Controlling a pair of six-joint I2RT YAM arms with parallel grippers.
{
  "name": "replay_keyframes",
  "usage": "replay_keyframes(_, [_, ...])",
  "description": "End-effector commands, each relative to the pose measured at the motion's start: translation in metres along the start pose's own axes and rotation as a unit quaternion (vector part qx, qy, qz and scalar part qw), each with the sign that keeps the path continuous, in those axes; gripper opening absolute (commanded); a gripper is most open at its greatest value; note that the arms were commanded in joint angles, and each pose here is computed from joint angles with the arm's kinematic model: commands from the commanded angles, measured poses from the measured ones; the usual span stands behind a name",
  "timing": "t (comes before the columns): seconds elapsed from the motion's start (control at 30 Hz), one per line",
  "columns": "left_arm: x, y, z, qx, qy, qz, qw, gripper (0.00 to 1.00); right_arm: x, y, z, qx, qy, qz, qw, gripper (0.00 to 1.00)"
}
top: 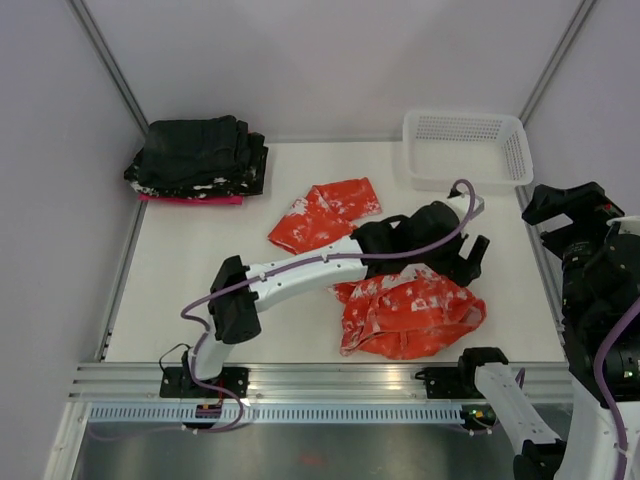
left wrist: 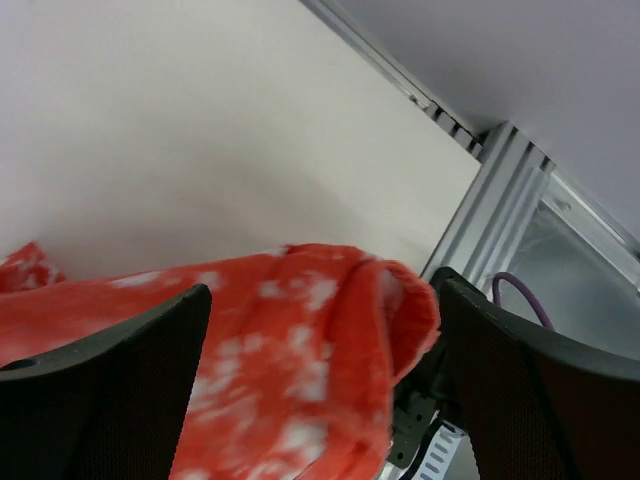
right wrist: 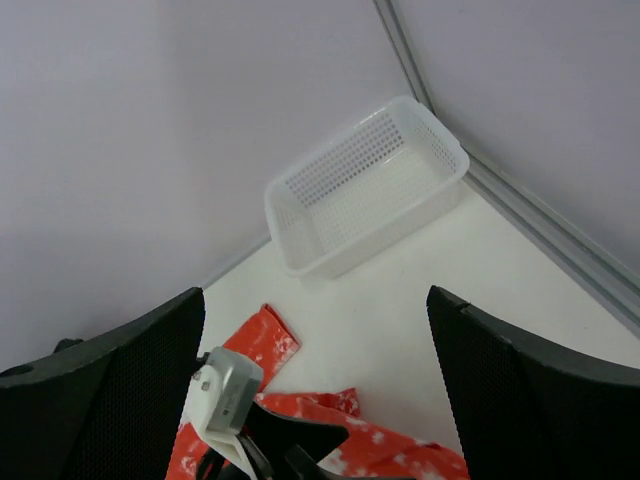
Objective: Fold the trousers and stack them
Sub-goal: Flatten the trousers out
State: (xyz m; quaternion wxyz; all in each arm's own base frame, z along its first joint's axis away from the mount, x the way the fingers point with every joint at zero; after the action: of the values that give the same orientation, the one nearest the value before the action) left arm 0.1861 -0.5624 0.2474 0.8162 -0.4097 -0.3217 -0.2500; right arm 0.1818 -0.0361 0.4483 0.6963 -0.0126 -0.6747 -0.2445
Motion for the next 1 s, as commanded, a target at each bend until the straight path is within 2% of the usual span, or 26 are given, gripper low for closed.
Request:
replay_keyframes(0.0, [0.083,0.019,0.060,0.032,-0.093,0.056,0.994,1.00,-0.029,-0.015,-0.002,-0.040,0.065,0.027,0.997,0.98])
replay_keyframes(0.03, [0.099,0.055,0.080,0.048,-0.108,0.101,0.988,1.00,-0.029,-0.012,-0.001,-0.030,0.063,0.022,0.997,0.98])
replay_keyframes(0.1, [0.107,0.088,0.105,0.036,-0.106,0.148,0.983,1.00,-0.034,-0.002,0.001,0.000,0.075,0.012,0.997,0.98])
replay_keyframes(0.13, [0.123,0.124,0.137,0.045,-0.143,0.169,0.974,1.00,-0.033,0.005,0.001,0.018,0.073,0.005,0.997,0.98])
replay_keyframes(0.2, [0.139,0.169,0.175,0.070,-0.180,0.163,0.967,1.00,-0.051,0.022,-0.002,0.067,0.104,-0.002,0.992,0.98])
replay_keyframes(0.27, [0.130,0.203,0.201,0.119,-0.181,0.159,0.963,1.00,-0.084,0.032,-0.009,0.097,0.159,-0.002,0.983,0.97])
replay_keyframes(0.3, [0.130,0.238,0.215,0.169,-0.187,0.163,0.954,1.00,-0.104,0.042,-0.007,0.129,0.196,-0.011,0.972,0.97])
replay_keyframes(0.33, [0.115,0.262,0.214,0.201,-0.168,0.173,0.949,1.00,-0.142,0.039,-0.009,0.130,0.242,-0.024,0.961,0.97])
replay_keyframes(0.4, [0.094,0.312,0.224,0.265,-0.153,0.206,0.929,1.00,-0.182,0.037,-0.005,0.141,0.291,-0.039,0.946,0.95])
replay_keyframes(0.43, [0.068,0.334,0.219,0.288,-0.128,0.226,0.922,1.00,-0.215,0.026,-0.002,0.128,0.320,-0.043,0.938,0.95])
replay_keyframes(0.5, [0.050,0.373,0.218,0.315,-0.132,0.260,0.903,1.00,-0.243,0.014,0.004,0.119,0.346,-0.041,0.930,0.93])
replay_keyframes(0.57, [0.021,0.399,0.213,0.335,-0.113,0.284,0.891,1.00,-0.277,-0.002,0.011,0.096,0.383,-0.033,0.918,0.92])
replay_keyframes(0.7, [0.009,0.432,0.211,0.367,-0.126,0.278,0.879,0.97,-0.309,-0.018,0.021,0.079,0.411,-0.032,0.908,0.91])
replay_keyframes(0.87, [-0.007,0.460,0.198,0.399,-0.105,0.274,0.869,0.93,-0.335,-0.024,0.021,0.073,0.434,-0.034,0.897,0.91])
replay_keyframes(0.93, [-0.018,0.471,0.188,0.403,-0.091,0.272,0.869,0.92,-0.339,-0.027,0.017,0.068,0.432,-0.029,0.899,0.91])
replay_keyframes(0.97, [-0.022,0.470,0.181,0.386,-0.081,0.273,0.877,0.89,-0.340,-0.028,0.015,0.066,0.431,-0.028,0.900,0.91])
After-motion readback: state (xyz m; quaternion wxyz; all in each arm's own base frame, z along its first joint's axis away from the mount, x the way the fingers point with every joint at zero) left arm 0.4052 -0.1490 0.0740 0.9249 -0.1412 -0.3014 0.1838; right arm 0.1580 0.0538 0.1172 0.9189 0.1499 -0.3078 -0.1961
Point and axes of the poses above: each gripper's point midway between its finger pads, its own z axis back along the fingers, its own y axis along the line the jaws close on, x = y × z, the point moved 1 cm from there along z, back along the fingers, and after that the axes turned 12 degrees about z, right-handed, at the moved point
